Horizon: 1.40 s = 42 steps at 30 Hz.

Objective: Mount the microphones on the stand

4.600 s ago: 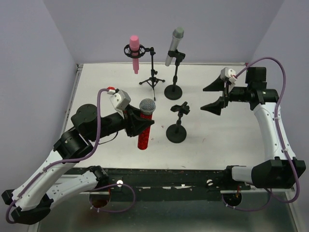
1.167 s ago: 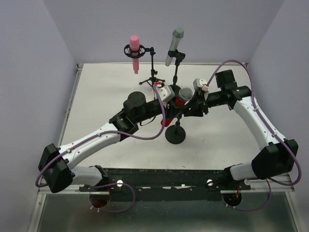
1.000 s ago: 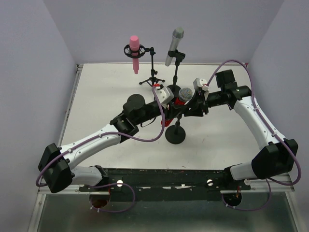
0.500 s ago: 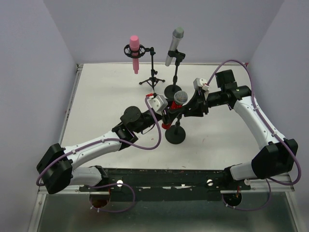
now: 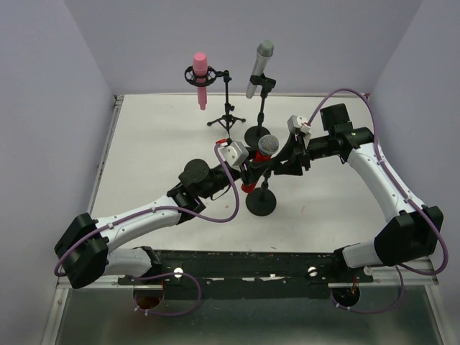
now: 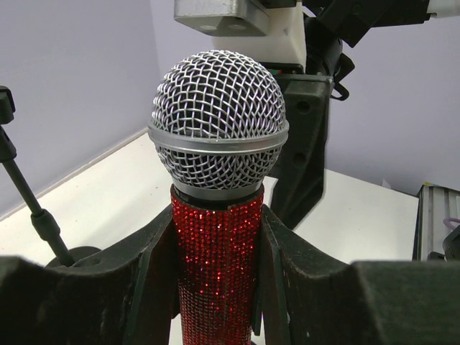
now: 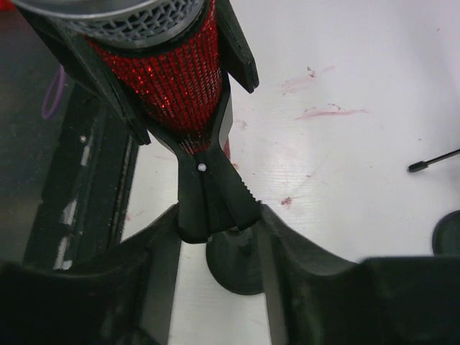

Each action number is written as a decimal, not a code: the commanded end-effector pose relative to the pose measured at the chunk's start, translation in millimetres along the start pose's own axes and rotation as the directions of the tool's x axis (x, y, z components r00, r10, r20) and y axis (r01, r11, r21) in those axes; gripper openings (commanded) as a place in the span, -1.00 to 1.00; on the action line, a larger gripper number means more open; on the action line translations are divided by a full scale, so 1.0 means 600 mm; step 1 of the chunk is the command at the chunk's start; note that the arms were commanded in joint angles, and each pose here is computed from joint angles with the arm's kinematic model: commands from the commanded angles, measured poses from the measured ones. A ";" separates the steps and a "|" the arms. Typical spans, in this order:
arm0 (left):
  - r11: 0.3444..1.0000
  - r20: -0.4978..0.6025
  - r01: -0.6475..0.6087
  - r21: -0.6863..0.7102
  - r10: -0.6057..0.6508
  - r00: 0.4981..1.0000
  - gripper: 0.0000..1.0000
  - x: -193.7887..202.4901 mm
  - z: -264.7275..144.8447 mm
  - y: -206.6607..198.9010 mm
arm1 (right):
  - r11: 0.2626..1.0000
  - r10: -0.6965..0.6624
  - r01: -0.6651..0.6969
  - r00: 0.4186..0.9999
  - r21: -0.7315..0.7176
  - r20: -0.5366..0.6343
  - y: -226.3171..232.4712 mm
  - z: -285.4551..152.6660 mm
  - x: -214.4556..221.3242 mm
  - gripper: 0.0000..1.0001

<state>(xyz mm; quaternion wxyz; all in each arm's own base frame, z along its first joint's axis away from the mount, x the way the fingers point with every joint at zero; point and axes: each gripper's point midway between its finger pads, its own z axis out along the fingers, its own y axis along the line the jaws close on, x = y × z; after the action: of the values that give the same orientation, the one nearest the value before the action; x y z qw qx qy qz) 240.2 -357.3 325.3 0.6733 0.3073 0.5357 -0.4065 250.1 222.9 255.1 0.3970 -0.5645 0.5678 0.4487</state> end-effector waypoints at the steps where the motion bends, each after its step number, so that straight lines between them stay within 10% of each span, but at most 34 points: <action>1: 1.000 0.026 0.012 -0.014 -0.011 1.000 -1.00 -0.011 0.001 0.000 | 0.996 0.074 -0.072 0.997 -0.059 0.033 0.028 0.007 -0.006 0.17; 9: 0.999 0.012 0.021 -0.027 -0.021 1.000 -0.86 -0.015 -0.003 0.002 | 0.996 0.069 -0.066 0.997 -0.060 0.036 0.032 0.006 -0.007 0.65; 16: 0.997 -0.038 0.054 -0.055 -0.056 0.998 0.18 -0.012 -0.002 0.007 | 0.997 0.063 -0.061 0.998 -0.055 0.031 0.033 0.005 -0.004 0.76; 22: 0.996 -0.032 0.059 -0.067 -0.061 0.998 0.66 -0.027 -0.007 0.009 | 0.997 0.070 -0.068 0.997 -0.038 0.043 0.032 -0.002 -0.002 0.78; 42: 0.976 -0.166 -0.054 -0.209 0.019 0.986 0.97 -0.058 -0.175 0.072 | 0.997 0.002 -0.009 0.996 0.073 0.095 0.020 -0.022 0.049 0.82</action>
<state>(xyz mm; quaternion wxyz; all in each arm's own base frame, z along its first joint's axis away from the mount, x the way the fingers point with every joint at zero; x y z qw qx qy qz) 225.1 -272.8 373.4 0.6949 0.2654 0.5649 -0.3571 237.0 200.0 232.2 0.4137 -0.5113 0.5940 0.4633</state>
